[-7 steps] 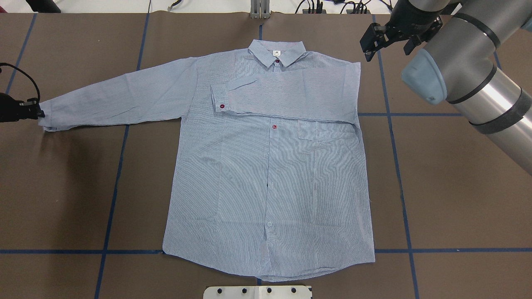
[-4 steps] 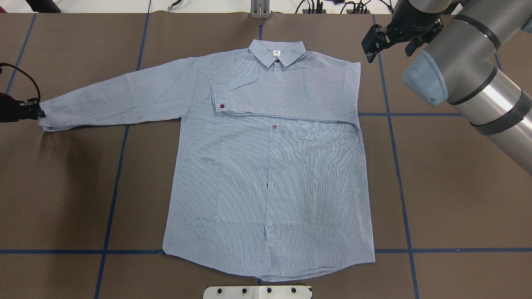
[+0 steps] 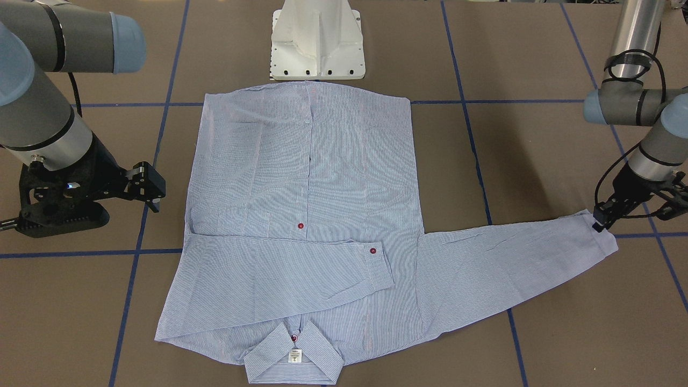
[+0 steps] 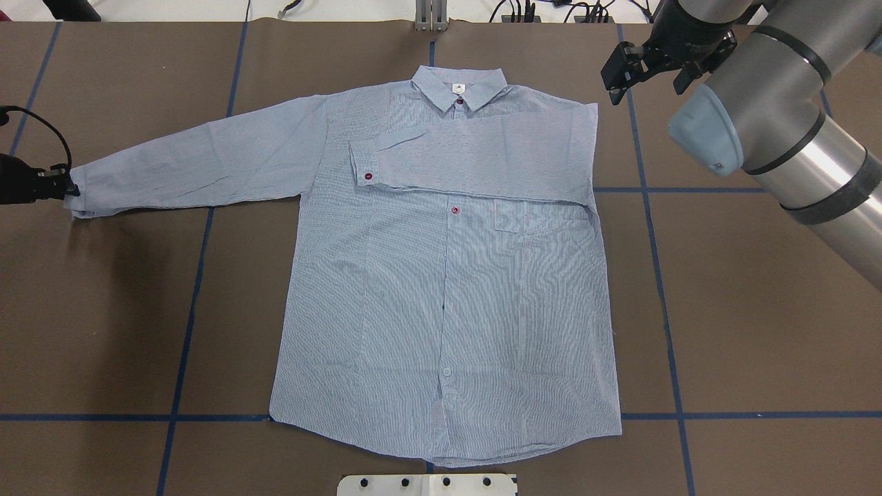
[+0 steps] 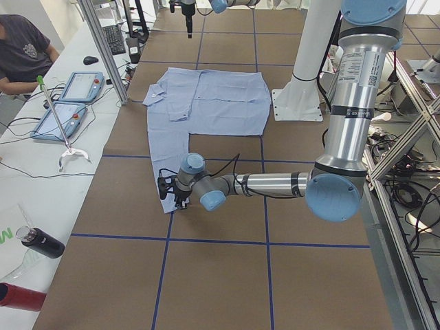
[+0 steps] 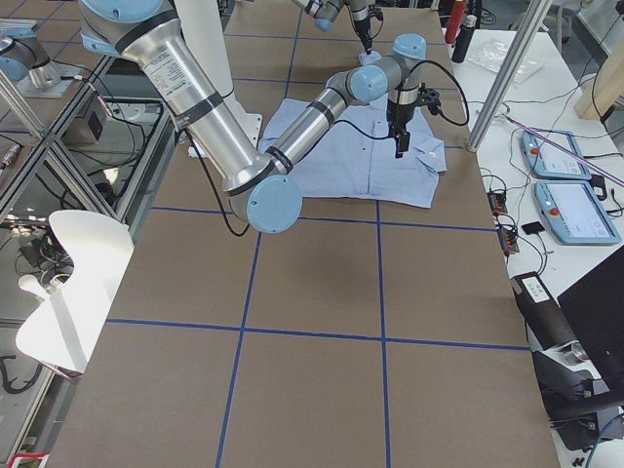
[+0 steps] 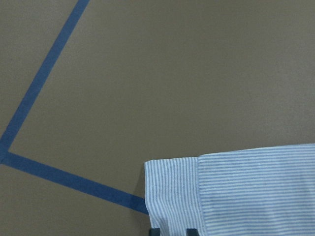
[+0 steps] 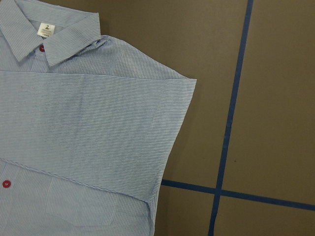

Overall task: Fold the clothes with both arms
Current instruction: 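Grasp the sleeve cuff nearest the left gripper, then lift the cuff with the left gripper and fold the sleeve across the chest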

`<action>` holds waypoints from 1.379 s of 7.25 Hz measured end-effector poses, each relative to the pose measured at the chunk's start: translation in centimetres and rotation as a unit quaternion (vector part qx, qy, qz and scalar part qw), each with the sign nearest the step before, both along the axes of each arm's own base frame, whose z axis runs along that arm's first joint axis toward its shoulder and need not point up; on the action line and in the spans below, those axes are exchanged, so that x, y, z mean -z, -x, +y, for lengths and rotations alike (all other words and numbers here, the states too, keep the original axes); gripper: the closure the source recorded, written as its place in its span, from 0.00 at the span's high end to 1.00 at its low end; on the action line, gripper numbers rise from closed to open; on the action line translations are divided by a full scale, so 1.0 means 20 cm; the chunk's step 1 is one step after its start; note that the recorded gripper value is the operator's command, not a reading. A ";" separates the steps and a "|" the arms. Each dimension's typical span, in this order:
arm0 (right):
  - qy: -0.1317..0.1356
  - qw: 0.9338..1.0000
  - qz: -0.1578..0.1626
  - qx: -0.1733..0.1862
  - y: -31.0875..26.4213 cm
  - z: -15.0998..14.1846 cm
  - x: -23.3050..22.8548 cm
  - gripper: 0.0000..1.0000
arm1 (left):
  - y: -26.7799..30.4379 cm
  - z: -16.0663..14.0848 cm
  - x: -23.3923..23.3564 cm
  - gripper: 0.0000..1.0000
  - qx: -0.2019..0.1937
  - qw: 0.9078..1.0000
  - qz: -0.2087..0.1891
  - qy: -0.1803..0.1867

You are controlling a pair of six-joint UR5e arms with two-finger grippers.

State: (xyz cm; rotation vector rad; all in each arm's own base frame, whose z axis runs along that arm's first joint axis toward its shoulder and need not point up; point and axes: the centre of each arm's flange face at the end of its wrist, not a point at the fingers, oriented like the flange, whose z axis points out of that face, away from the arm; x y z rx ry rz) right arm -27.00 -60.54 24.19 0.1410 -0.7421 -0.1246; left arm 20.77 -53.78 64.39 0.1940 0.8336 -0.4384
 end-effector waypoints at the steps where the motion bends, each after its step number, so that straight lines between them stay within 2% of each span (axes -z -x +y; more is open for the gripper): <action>1: 0.000 1.000 0.000 0.000 0.00 0.00 0.00 1.00 | -0.01 0.00 0.00 0.00 -0.001 1.000 0.000 0.000; 4: 0.001 1.000 0.000 0.000 0.00 0.00 -0.01 1.00 | -0.01 0.00 0.04 0.00 -0.003 1.000 0.003 -0.007; 6: 0.004 1.000 0.001 0.000 -0.01 0.00 -0.03 1.00 | 0.00 -0.01 0.21 0.00 -0.004 1.000 0.010 -0.018; 7: 0.007 1.000 0.001 0.001 -0.02 0.02 -0.06 1.00 | -0.01 -0.04 0.41 0.00 -0.003 1.000 0.011 -0.018; 9: 0.012 1.000 0.002 0.001 -0.07 0.09 -0.15 1.00 | -0.09 -0.16 0.97 0.00 0.002 1.000 0.017 -0.001; 10: 0.014 1.000 0.003 0.000 -0.10 0.11 -0.19 1.00 | -0.15 -0.23 1.27 0.00 0.007 0.999 0.044 0.018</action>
